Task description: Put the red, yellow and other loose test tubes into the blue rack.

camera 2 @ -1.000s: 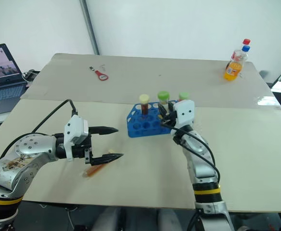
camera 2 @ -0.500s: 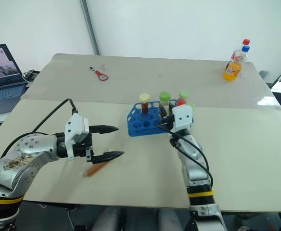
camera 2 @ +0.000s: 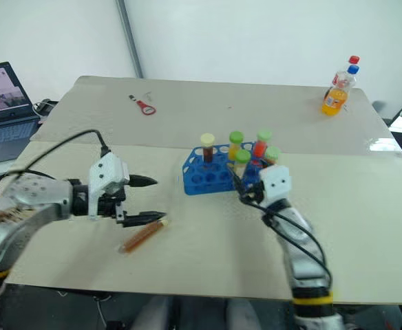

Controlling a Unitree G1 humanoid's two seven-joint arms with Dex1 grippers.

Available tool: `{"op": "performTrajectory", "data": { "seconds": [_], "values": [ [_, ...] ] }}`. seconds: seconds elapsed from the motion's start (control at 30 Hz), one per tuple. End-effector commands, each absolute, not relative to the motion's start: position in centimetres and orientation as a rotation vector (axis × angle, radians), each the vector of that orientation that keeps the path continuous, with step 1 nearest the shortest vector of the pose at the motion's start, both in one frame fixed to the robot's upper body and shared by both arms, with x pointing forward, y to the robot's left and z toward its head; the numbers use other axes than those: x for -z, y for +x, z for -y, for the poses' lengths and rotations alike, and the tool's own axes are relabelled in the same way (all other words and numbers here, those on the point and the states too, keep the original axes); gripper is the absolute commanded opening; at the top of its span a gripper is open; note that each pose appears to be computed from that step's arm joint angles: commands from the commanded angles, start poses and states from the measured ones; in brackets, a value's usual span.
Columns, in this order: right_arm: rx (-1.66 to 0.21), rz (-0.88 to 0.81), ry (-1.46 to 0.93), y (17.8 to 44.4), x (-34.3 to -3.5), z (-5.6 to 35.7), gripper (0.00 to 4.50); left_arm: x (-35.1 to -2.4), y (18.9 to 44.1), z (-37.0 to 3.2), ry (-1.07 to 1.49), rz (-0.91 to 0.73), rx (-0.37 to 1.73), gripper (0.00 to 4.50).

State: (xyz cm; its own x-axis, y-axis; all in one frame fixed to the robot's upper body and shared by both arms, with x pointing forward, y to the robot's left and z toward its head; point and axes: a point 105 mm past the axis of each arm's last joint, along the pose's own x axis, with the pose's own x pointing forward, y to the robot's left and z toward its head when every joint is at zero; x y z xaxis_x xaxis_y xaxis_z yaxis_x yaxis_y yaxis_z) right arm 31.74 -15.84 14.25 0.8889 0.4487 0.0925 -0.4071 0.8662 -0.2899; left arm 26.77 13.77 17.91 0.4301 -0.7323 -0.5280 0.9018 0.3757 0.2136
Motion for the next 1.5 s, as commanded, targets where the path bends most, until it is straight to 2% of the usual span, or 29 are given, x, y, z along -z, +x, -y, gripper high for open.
{"op": "performTrajectory", "data": {
  "seconds": [0.03, 0.2, 0.3, 0.53, 0.77, 0.93, 1.17, 1.37, 1.47, 1.5],
  "values": [
    [-0.649, 0.172, -0.268, 29.3, -17.2, 15.0, 4.48, -17.1, 25.7, -13.9, 0.517, -0.483, 1.109, 4.50],
    [-0.915, 0.068, -0.328, 26.7, -18.5, 13.8, 4.48, -14.1, 25.1, -15.2, 0.569, -0.694, 1.082, 4.50],
    [-1.019, 0.024, -0.365, 25.8, -18.6, 13.0, 4.48, -12.6, 25.5, -15.7, 0.615, -0.753, 1.072, 4.50],
    [-1.142, -0.090, -0.411, 24.0, -17.3, 12.0, 4.48, -12.5, 27.8, -13.6, 0.691, -0.810, 1.082, 4.50],
    [-1.100, -0.187, -0.468, 23.5, -15.8, 13.0, 4.48, -14.0, 29.3, -11.8, 0.673, -0.895, 1.052, 4.50],
    [-1.076, -0.187, -0.457, 23.1, -16.1, 13.1, 4.48, -14.3, 28.7, -12.2, 0.685, -0.974, 1.053, 4.50],
    [-1.018, -0.199, -0.487, 23.1, -16.5, 13.6, 4.48, -13.9, 28.4, -12.2, 0.700, -1.000, 1.043, 4.50],
    [-1.119, -0.167, -0.433, 21.9, -17.9, 12.6, 4.48, -12.8, 28.0, -12.2, 0.690, -1.009, 1.036, 4.50],
    [-1.133, -0.162, -0.419, 21.8, -18.3, 12.4, 4.50, -12.4, 27.9, -12.2, 0.686, -1.008, 1.033, 3.65],
    [-1.136, -0.161, -0.420, 21.8, -18.3, 12.4, 4.50, -12.2, 27.8, -12.2, 0.685, -1.009, 1.034, 3.19]
  ]
}}
